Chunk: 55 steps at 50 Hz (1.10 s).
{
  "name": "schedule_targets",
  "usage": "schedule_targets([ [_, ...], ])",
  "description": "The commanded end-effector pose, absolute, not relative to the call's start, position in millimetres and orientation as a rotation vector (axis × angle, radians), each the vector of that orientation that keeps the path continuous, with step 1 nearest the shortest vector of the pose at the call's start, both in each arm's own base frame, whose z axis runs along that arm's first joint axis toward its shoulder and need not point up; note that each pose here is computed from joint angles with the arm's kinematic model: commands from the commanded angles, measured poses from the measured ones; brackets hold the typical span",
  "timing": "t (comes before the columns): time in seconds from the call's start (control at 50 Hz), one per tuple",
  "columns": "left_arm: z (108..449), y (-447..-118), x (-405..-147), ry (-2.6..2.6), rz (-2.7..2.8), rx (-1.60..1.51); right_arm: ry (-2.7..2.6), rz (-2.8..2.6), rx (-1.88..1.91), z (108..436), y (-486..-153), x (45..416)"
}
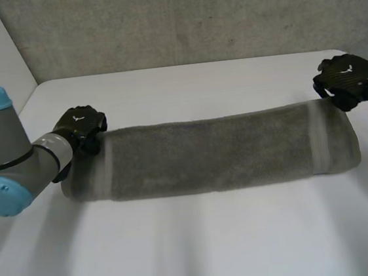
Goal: Fold the towel.
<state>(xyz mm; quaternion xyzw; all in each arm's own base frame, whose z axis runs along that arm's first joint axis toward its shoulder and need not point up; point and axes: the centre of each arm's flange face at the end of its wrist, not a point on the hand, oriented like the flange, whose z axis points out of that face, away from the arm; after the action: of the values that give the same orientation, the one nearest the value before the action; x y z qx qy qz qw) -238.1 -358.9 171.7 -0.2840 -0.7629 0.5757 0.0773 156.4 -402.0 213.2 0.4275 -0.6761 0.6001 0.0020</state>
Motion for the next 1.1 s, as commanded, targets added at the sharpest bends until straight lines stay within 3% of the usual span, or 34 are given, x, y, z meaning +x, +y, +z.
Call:
schedule_targets([
  [0.02, 144, -379, -246, -2.280, 1.716, -0.861, -2.113, 1.890, 1.346, 178, -417, 177],
  [0.24, 122, -406, -252, -2.211, 1.839, -0.849, -2.039, 1.908, 1.316, 145, -440, 192],
  [0.66, 126, -416, -253, -2.163, 1.947, -0.829, -1.954, 2.022, 1.182, 154, -464, 194],
  [0.92, 110, -417, -254, -2.164, 1.960, -0.820, -1.966, 2.009, 1.199, 120, -466, 203],
  [1.04, 128, -418, -250, -2.161, 2.071, -0.761, -1.871, 2.074, 1.148, 138, -465, 205],
  [1.08, 139, -417, -248, -2.147, 2.113, -0.740, -1.732, 2.175, 1.105, 174, -457, 207],
  [1.1, 150, -415, -244, -2.129, 2.153, -0.713, -1.732, 2.176, 1.105, 174, -457, 207],
])
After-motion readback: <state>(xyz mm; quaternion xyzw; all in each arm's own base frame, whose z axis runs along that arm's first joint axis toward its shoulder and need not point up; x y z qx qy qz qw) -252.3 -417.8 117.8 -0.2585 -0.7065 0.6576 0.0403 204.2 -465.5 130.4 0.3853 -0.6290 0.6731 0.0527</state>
